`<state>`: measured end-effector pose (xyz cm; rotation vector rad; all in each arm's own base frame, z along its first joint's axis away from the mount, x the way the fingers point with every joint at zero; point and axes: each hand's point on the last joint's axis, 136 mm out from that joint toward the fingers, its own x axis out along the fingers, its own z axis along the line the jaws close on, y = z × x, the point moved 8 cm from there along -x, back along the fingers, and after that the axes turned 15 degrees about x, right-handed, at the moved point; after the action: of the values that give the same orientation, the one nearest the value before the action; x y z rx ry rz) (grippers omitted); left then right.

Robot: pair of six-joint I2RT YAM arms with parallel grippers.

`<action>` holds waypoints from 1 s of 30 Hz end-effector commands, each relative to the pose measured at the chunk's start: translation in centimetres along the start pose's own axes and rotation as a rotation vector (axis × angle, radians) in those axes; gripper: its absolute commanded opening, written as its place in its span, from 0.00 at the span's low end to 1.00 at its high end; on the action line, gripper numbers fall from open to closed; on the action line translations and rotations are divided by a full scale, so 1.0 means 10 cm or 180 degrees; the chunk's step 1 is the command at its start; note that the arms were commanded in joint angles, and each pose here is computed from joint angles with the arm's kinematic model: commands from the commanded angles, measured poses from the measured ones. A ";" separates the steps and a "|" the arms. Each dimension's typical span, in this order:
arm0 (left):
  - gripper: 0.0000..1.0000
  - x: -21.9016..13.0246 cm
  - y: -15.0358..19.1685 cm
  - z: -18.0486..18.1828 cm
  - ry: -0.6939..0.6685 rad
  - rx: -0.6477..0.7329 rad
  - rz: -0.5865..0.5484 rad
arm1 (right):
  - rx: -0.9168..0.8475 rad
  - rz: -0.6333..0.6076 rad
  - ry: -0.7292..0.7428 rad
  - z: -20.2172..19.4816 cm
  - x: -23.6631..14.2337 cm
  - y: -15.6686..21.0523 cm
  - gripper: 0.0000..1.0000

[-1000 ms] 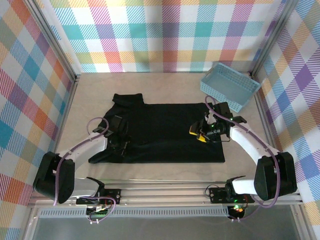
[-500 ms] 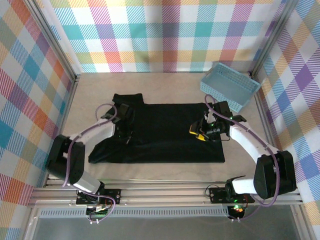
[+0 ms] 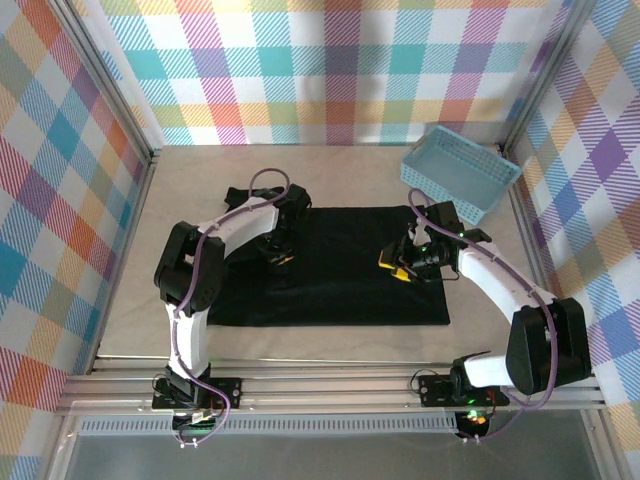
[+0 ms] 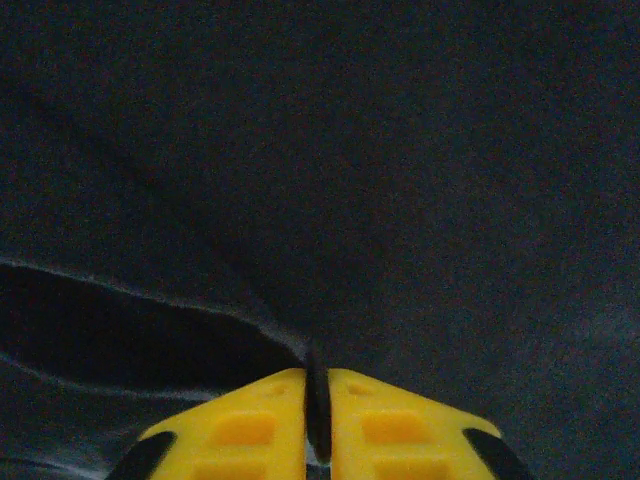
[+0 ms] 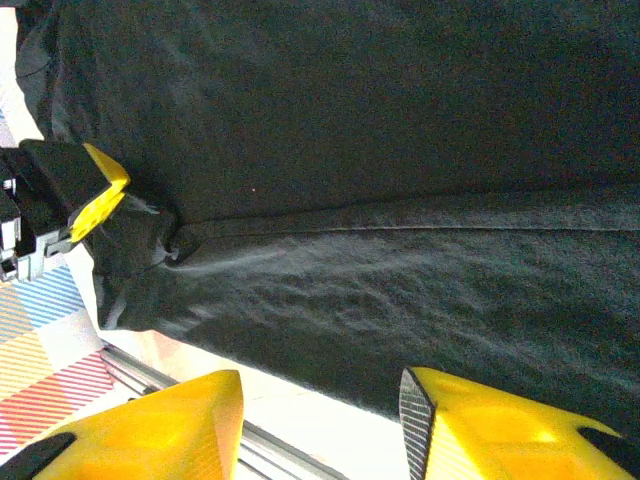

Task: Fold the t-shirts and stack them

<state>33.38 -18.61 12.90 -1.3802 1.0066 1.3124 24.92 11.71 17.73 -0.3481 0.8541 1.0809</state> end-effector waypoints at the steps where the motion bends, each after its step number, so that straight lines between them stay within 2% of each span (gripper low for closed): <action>1: 0.46 -0.27 -0.07 -0.02 -0.0125 0.0375 -0.0343 | -0.0024 0.0037 -0.0044 0.06 -0.04 0.02 0.46; 2: 0.55 -0.37 -0.08 -0.01 -0.0142 0.0396 -0.0465 | -0.0020 0.0045 -0.0038 0.05 -0.04 0.03 0.46; 4: 0.60 -0.54 -0.04 0.06 -0.0078 0.0350 -0.0649 | -0.0032 0.0054 -0.0038 0.05 -0.04 0.03 0.46; 6: 0.66 -0.64 0.06 0.21 0.0071 0.0115 -0.0702 | -0.0036 0.0059 -0.0050 0.05 -0.03 0.03 0.46; 10: 0.85 -0.47 0.30 0.54 0.0552 -0.0622 -0.0489 | -0.0071 0.0089 -0.0101 0.06 -0.02 0.03 0.48; 12: 0.97 -0.33 0.35 0.69 0.0872 -0.1035 -0.0563 | -0.0087 0.0101 -0.0131 0.08 -0.01 0.02 0.48; 13: 0.99 -0.29 0.34 0.75 0.0986 -0.1211 -0.0614 | -0.0090 0.0103 -0.0130 0.08 -0.01 0.02 0.48; 15: 1.00 -0.21 0.31 0.82 0.1184 -0.1513 -0.0680 | -0.0111 0.0105 -0.0139 0.10 0.00 0.00 0.48; 20: 1.00 -0.04 0.26 0.80 0.1295 -0.1736 -0.0623 | -0.0142 0.0101 -0.0158 0.15 -0.02 -0.03 0.48; 26: 0.97 0.03 0.13 0.80 0.1183 -0.1772 -0.0728 | -0.0129 0.0116 -0.0149 0.13 -0.02 0.00 0.48; 30: 0.95 0.11 -0.01 0.80 0.1057 -0.1619 -0.0717 | -0.0107 0.0108 -0.0127 0.09 -0.03 0.03 0.47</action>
<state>30.17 -11.04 11.81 -2.0960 0.7397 1.2735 25.38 12.07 17.93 -0.3350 0.8384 1.1090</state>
